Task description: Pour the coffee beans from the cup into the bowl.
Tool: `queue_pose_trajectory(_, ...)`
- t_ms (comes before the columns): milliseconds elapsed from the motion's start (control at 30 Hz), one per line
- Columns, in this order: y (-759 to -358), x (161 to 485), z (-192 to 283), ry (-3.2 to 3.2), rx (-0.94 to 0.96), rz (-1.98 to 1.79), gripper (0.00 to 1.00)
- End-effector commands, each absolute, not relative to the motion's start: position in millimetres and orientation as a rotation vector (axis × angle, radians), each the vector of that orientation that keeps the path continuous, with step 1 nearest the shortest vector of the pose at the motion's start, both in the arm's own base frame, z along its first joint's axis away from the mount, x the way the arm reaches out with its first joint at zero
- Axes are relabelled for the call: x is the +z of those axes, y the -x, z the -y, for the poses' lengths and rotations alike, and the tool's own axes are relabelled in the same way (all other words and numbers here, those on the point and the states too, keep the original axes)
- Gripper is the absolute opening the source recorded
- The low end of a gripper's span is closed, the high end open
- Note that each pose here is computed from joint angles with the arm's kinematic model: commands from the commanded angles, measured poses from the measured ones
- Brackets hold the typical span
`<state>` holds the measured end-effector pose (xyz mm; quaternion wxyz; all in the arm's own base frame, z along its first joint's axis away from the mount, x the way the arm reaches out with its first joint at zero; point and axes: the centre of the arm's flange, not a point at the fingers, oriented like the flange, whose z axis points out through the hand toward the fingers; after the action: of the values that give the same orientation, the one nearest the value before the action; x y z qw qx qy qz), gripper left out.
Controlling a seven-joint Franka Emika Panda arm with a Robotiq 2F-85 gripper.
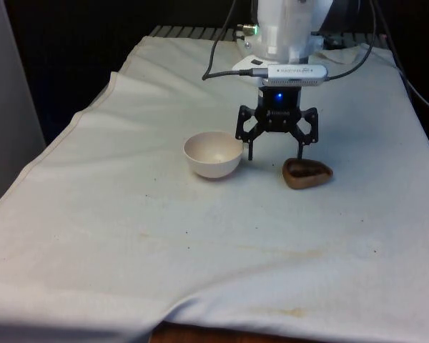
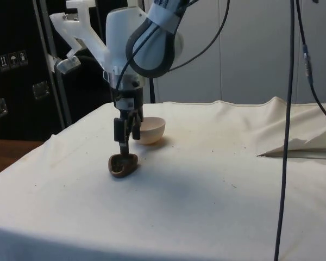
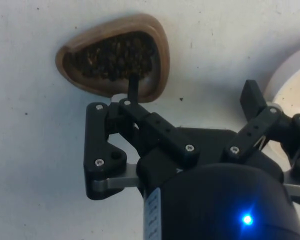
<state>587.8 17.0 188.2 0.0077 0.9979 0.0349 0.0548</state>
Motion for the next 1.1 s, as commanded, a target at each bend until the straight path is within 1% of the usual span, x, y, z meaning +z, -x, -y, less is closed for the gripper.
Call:
queue_pose_trajectory(0,-588.6,185.3,-18.8,-3.135,0.188,-0.113,1.0)
queue_pose_trajectory(267,-589.6,176.6,-20.2,-3.138,0.192,-0.114,1.0)
queue_pose_trajectory(633,-588.7,174.7,-19.6,-3.124,0.18,-0.115,1.0)
queue_pose_trajectory(1067,-588.3,171.9,-38.6,-3.132,0.187,-0.132,1.0)
